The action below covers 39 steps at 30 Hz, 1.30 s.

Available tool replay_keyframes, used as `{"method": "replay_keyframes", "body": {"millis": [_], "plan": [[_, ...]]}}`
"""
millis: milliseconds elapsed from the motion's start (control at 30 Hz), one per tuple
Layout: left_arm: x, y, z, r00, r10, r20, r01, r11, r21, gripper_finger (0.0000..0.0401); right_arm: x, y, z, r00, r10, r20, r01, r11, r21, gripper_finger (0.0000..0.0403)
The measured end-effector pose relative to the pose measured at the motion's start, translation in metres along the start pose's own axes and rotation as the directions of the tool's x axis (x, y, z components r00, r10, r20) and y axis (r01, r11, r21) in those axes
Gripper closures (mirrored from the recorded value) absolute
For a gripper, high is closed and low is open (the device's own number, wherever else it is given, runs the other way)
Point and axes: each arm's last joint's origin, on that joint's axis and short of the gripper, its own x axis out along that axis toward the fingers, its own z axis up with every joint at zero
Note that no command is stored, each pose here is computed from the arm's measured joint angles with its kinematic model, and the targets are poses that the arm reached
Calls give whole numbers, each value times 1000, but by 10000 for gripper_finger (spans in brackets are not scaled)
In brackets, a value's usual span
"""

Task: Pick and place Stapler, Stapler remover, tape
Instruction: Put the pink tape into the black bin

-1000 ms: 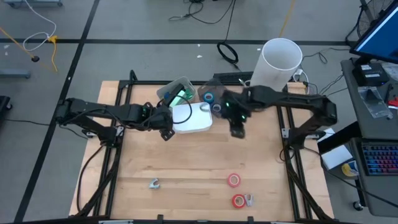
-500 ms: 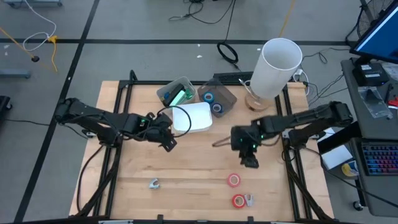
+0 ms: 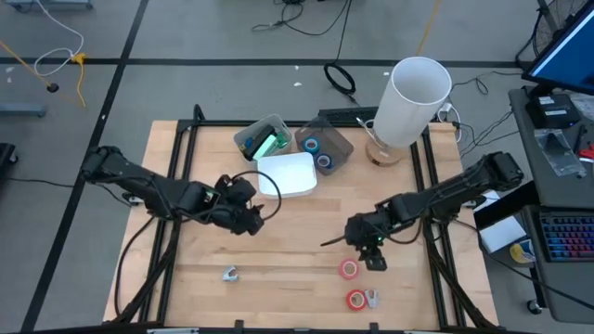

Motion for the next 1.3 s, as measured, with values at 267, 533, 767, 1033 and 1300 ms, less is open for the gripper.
{"method": "replay_keyframes", "body": {"millis": [267, 533, 767, 1033, 1300], "plan": [[23, -9, -29, 994, -105, 36, 107, 993, -52, 153, 21, -4, 5, 1000, -12, -24, 12, 1000, 17, 248], [43, -5, -63, 982, -187, 34, 189, 978, -86, 153, 32, -8, 8, 999, -22, -36, 24, 997, 70, 248], [42, 6, -69, 970, -238, 47, 240, 969, -52, 153, 32, -6, 10, 1000, -16, -8, 17, 987, 157, 248], [27, 42, -72, 947, -308, 88, 311, 950, -12, 153, 32, -8, 11, 996, -82, 18, 72, 940, 332, 248], [14, 73, -86, 915, -382, 126, 386, 922, -7, 153, 37, 6, 1, 995, -101, -24, 101, 890, 445, 248]]}}
